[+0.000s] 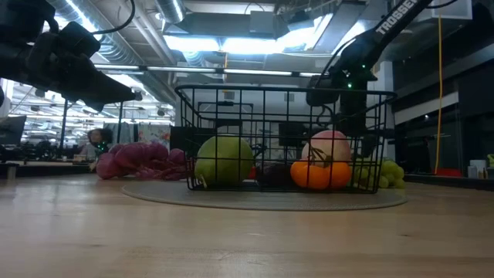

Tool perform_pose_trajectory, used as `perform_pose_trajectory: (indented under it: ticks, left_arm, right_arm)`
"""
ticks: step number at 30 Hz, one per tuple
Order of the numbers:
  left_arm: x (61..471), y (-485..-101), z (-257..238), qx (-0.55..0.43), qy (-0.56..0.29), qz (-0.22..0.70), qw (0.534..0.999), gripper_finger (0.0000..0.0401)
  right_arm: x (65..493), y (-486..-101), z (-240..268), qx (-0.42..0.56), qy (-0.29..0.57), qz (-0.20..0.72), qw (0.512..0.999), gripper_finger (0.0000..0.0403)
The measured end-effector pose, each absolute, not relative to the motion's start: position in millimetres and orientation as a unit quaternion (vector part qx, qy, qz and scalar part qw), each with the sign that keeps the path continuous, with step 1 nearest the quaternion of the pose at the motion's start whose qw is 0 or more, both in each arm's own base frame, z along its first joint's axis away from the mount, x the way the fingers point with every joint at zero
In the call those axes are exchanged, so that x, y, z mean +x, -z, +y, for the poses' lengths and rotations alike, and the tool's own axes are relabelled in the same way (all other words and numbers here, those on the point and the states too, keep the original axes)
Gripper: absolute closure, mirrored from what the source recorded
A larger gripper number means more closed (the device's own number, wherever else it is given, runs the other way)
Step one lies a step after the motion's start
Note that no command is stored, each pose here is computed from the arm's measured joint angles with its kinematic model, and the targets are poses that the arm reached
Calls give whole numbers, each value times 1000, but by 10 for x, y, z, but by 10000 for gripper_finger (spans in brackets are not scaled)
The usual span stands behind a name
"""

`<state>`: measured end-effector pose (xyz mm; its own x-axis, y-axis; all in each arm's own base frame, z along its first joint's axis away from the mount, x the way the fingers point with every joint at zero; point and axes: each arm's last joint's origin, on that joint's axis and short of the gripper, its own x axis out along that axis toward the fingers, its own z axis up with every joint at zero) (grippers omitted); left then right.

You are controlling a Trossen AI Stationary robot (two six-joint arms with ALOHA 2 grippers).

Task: Build produce basket
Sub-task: Put the banana into the wire basket

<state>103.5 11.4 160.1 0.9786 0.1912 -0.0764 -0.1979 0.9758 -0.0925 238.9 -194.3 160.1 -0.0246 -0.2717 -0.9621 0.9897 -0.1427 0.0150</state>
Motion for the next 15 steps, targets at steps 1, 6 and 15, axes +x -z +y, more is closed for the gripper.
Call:
perform_pose_trajectory:
  ticks: [1,6,15]
  left_arm:
    - [1035,-1601,114,-50,-98,34,993,305]
    - [1035,-1601,114,-50,-98,34,993,305]
    - [1035,-1601,114,-50,-98,34,993,305]
  right_arm:
    - [2380,-1582,-1929,458,602,392,524,162]
    - [2420,-1581,-1884,440,607,395,531,162]
    - [2568,-1817,-1838,399,602,424,546,162]
